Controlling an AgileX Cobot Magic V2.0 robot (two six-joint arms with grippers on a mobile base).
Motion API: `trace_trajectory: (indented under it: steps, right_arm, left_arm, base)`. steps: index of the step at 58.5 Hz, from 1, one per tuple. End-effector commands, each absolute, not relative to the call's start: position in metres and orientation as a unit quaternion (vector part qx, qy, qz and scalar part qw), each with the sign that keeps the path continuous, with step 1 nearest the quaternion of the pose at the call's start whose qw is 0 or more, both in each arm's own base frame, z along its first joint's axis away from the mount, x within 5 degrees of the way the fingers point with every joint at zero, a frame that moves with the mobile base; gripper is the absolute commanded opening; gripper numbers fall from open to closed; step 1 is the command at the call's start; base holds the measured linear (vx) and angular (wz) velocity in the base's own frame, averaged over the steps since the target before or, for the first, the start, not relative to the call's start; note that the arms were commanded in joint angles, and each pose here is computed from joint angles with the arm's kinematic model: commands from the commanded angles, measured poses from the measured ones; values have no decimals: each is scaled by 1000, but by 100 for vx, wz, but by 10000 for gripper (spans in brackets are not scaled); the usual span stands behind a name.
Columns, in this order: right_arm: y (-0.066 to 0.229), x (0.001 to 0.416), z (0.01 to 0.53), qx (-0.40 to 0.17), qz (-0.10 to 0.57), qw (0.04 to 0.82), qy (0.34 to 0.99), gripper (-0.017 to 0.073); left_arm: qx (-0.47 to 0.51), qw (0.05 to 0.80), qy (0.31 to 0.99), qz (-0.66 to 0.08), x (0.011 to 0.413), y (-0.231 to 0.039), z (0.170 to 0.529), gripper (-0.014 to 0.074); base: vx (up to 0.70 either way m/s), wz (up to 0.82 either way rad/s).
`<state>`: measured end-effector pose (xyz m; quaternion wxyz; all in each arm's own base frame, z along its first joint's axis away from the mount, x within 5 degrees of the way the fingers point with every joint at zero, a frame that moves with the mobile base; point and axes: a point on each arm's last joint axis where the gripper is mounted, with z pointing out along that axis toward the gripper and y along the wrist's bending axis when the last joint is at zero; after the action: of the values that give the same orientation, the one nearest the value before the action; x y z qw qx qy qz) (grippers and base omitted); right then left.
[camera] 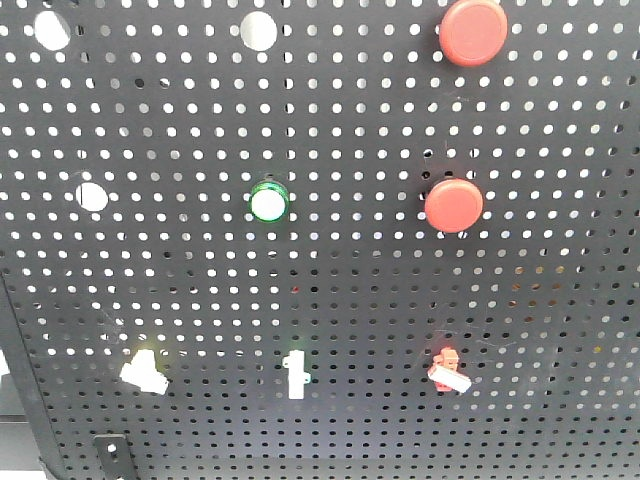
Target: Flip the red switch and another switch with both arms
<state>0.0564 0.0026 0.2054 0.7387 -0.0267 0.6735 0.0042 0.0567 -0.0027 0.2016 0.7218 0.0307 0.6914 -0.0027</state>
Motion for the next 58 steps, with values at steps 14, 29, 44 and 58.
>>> trace_trajectory:
  steps: [14,29,44,58]
  right_arm:
    - [2,36,309,-4,37,862,505,-6]
    - [4,64,360,-24,10,831,556,-6]
    - [5,94,353,-24,13,801,598,-6]
    - [5,104,348,-19,19,788,615,-6]
  left_arm:
    - [11,901,432,-37,20,-2,320,2]
    - [46,851,522,24,34,-2,389,2]
    - [50,786,616,24,80,-4,375,2]
    - [119,726,676,43,128,-15,356,2]
  base:
    - [0,0]
    - [0,0]
    - [0,0]
    - [0,0]
